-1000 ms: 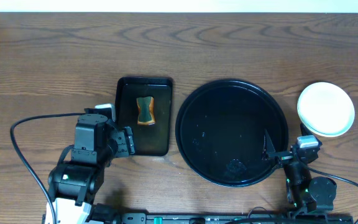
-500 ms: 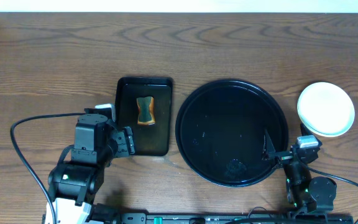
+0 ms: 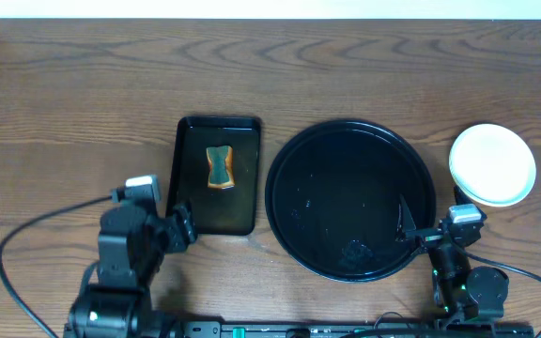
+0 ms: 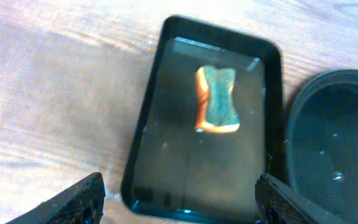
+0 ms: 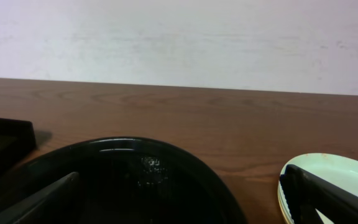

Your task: Clean dirty plates on tray and stack at the side

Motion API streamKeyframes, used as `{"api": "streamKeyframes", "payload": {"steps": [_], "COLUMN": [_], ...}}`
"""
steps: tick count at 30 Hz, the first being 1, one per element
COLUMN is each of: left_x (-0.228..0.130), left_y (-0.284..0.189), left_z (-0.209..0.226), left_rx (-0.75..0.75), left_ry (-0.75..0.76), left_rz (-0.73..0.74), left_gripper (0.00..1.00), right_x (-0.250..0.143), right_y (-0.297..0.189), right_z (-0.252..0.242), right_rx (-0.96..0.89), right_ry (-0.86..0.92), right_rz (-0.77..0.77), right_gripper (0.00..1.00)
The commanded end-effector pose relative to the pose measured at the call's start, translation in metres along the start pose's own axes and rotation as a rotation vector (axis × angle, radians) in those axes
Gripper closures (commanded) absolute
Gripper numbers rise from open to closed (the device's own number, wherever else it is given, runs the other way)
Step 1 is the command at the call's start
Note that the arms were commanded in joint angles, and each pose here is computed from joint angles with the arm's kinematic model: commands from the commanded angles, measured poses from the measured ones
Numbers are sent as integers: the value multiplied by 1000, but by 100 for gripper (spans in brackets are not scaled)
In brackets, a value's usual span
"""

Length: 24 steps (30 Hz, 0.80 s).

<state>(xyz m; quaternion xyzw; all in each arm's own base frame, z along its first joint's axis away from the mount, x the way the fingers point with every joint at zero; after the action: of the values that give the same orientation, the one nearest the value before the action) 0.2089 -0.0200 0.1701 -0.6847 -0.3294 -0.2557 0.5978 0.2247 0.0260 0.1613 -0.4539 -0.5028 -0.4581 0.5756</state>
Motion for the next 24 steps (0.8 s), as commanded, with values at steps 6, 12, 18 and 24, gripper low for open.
{"api": "streamKeyframes", "payload": {"steps": [6, 12, 18, 24], "left_x": [-19, 3, 28, -9], "left_y": [21, 17, 0, 29], "left_z": [19, 24, 30, 37], "left_rx": [-8, -28, 6, 54], "left_ry": [-68, -78, -69, -40], "left_rz": [-292, -575, -777, -569], "left_gripper": [22, 22, 22, 22], "right_x": [0, 0, 0, 0], "right_y": [0, 0, 0, 0], "right_z": [1, 1, 1, 1], "right_rx": [4, 4, 4, 5], "right_ry": [-16, -16, -16, -16], "right_rz": [0, 0, 0, -1], "right_gripper": [1, 1, 1, 1]}}
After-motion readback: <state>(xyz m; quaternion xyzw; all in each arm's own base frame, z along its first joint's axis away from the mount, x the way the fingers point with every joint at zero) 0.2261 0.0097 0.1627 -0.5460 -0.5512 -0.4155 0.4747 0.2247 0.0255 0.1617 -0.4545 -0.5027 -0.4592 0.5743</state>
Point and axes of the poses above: each gripper's point midway between its finger pads, its own y axis out along the fingers, its own z axis along the line the jaws close on, x = y × z, the point moved 2 cm from there along -y, back along the fingers, and after that the axes turned 4 degrees about y, right-handed, at the moved point
